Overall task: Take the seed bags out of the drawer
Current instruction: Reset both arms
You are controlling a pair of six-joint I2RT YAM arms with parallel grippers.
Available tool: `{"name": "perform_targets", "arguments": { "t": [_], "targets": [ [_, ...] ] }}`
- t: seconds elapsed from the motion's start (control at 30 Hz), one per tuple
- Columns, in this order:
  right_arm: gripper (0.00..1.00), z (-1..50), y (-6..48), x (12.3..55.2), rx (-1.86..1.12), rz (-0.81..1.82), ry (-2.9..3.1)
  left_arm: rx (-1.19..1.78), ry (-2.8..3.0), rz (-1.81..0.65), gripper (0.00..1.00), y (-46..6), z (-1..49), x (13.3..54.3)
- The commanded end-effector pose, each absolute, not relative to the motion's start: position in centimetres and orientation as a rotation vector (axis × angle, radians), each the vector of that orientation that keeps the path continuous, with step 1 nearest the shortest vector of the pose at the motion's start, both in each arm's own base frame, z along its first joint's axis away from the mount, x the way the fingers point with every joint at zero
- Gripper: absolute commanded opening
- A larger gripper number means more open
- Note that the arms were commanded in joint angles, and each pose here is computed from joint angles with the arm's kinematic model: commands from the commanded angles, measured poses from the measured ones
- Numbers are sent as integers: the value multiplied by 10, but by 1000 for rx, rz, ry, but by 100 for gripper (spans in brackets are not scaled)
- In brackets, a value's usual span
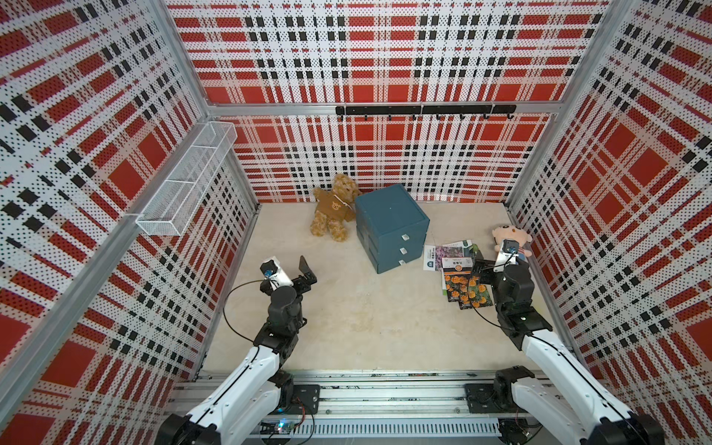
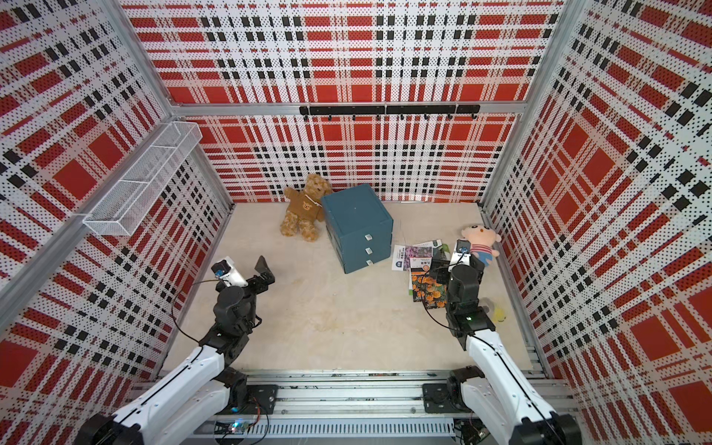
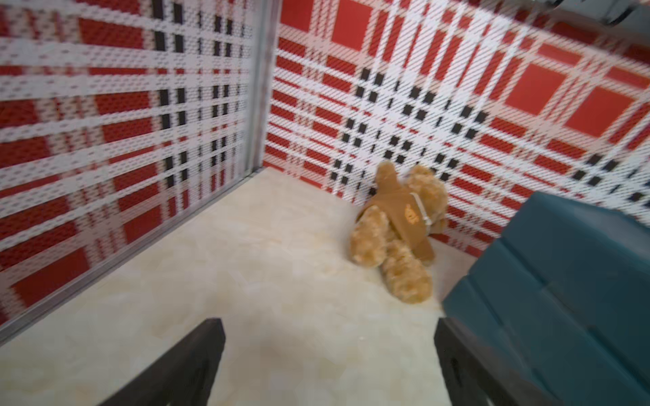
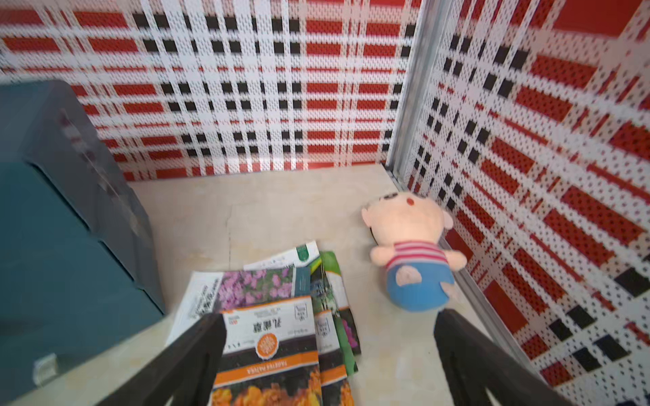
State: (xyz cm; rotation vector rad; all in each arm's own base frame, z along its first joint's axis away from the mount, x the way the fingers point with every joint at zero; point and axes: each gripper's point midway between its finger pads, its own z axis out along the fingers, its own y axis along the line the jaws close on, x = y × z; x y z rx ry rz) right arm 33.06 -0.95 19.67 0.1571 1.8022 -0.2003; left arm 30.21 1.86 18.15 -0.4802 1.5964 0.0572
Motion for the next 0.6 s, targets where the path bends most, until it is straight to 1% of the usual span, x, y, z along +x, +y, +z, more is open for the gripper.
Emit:
{"name": "perform_targets", "arguments": {
  "t": [0.0,0.07,0.17,0.33,0.43,0.57],
  "targets": [
    [100,189,-22,331,246,-210,1696,-567,1403,186,99,60,197,284],
    [100,170,-27,331,261,-225,1709,-560,1406,209,99,69,183,280],
    [100,150,-30,332,242,-221,1712,-534,1387,180,99,73,180,284],
    [100,150,-26,353,167,-194,1705,-476,1352,152,99,71,186,307],
    [100,153,-19,365,113,-172,1689,-427,1397,159,99,66,174,325],
    [100,150,-13,372,96,-115,1667,-397,1378,157,99,62,171,330]
  ]
}}
